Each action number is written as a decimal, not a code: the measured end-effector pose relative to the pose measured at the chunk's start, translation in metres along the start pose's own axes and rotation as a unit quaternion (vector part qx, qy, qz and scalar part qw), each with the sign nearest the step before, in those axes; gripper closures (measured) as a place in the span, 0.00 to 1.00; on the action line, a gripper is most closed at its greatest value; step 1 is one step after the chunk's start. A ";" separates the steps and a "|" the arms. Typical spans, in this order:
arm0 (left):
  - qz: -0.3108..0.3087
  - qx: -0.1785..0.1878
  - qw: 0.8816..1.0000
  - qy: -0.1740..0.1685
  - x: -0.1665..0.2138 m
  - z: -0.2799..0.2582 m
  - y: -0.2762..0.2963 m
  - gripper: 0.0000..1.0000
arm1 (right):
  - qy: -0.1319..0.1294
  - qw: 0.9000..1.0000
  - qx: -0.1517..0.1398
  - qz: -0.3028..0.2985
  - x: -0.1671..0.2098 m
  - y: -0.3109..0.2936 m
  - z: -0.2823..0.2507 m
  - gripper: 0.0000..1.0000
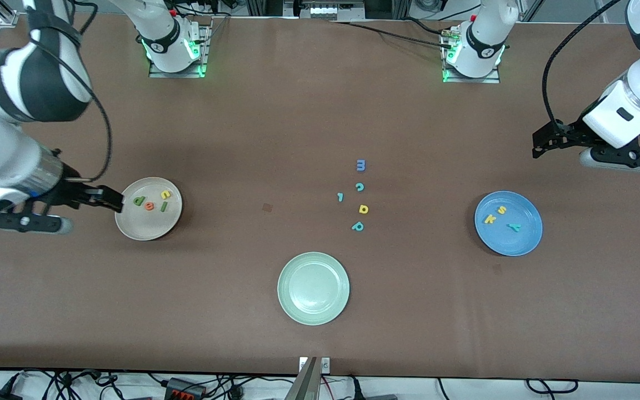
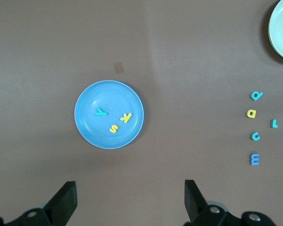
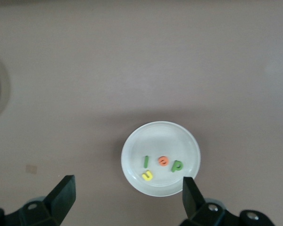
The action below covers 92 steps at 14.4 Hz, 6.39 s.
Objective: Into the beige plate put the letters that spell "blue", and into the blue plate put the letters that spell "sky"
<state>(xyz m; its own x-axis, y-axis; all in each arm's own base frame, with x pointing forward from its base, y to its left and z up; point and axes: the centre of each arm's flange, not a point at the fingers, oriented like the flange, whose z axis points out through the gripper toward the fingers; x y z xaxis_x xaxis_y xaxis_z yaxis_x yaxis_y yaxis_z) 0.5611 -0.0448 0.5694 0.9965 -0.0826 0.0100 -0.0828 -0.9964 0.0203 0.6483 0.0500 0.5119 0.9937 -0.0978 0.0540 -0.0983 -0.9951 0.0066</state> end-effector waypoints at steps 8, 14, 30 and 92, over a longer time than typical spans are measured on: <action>0.000 0.000 1.000 0.000 0.000 0.000 0.000 0.00 | -0.023 1.000 -0.007 0.001 -0.020 0.064 -0.048 0.00; 0.000 0.000 1.000 0.000 0.000 -0.001 0.000 0.00 | -0.023 1.000 -0.008 -0.009 -0.039 0.113 -0.086 0.00; 0.000 0.000 1.000 0.000 0.000 -0.001 0.000 0.00 | -0.028 0.999 -0.008 -0.018 -0.085 0.102 -0.074 0.00; 0.000 0.000 1.000 -0.011 -0.003 -0.006 0.000 0.00 | -0.037 0.998 -0.007 -0.044 -0.093 0.085 -0.082 0.00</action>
<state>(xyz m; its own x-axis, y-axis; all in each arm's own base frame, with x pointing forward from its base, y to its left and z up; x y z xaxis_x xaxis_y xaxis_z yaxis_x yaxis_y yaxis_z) 0.5581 -0.0441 0.5757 0.9965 -0.0824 -0.0120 -0.0822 -0.9964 0.0205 0.5428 -0.0246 0.5891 0.9997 -0.0117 -0.0205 -0.0112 -0.9997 0.0220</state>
